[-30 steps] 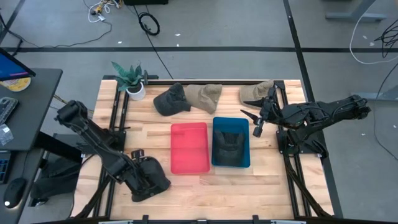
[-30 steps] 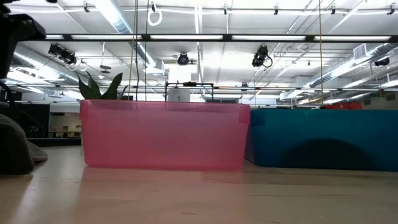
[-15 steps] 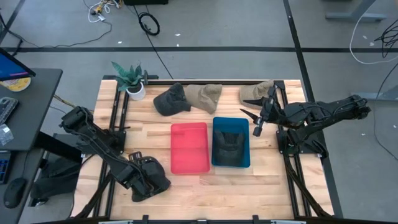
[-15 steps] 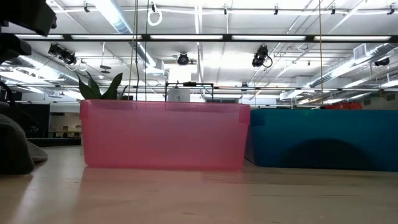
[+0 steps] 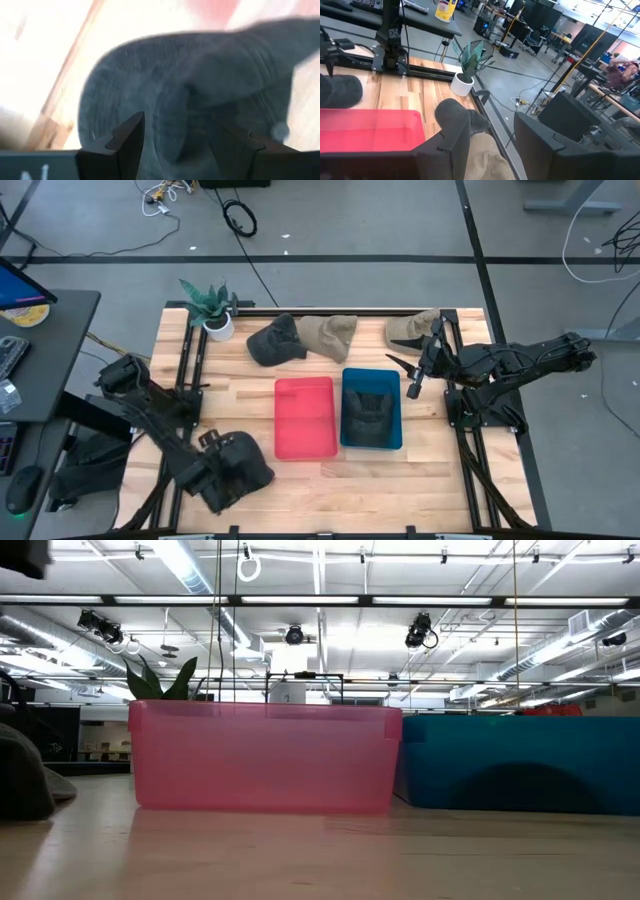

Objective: Pick & Place hat
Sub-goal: Put the bottom black cap into the blue bin

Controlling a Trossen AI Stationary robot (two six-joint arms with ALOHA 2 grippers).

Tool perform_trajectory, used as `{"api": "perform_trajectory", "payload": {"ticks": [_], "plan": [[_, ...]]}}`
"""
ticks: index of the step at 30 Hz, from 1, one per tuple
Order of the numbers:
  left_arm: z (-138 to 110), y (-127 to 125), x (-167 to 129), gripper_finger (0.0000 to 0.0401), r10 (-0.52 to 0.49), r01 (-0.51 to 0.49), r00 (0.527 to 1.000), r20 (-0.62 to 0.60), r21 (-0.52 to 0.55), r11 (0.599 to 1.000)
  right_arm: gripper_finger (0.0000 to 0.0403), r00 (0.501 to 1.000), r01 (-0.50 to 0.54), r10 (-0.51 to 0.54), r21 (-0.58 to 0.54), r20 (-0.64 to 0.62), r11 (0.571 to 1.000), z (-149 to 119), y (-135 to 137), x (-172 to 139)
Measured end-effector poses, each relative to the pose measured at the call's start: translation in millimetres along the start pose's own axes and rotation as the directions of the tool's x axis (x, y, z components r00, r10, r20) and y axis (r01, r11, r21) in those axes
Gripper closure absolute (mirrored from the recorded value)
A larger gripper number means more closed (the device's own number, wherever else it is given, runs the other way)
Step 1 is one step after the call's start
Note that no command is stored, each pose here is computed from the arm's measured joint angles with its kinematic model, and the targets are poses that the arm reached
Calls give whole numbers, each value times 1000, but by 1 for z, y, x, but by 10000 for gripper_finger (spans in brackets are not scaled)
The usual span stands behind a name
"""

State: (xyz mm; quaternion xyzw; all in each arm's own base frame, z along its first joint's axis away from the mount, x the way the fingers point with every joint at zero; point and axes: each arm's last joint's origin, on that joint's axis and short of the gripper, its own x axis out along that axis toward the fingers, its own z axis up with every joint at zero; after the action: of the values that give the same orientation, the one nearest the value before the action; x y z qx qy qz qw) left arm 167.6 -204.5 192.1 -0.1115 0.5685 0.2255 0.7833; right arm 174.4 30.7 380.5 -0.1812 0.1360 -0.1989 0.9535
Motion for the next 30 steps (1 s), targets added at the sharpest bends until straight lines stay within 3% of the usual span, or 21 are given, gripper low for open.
{"api": "perform_trajectory", "payload": {"ticks": [4,10,22,30], "plan": [[-11,-2,-3,188,-9,10,1000,5,-8,1000,247,1000,1,-1,11,5,1000,1,0,0],[-17,-4,-6,188,-11,16,994,113,-44,999,247,1000,2,-2,11,8,1000,1,0,0],[-48,-21,24,188,74,-68,992,107,-55,996,247,1000,2,-2,12,7,1000,1,0,0],[-64,-23,22,188,54,-35,985,163,-117,993,247,1000,3,-3,16,10,1000,1,0,0]]}}
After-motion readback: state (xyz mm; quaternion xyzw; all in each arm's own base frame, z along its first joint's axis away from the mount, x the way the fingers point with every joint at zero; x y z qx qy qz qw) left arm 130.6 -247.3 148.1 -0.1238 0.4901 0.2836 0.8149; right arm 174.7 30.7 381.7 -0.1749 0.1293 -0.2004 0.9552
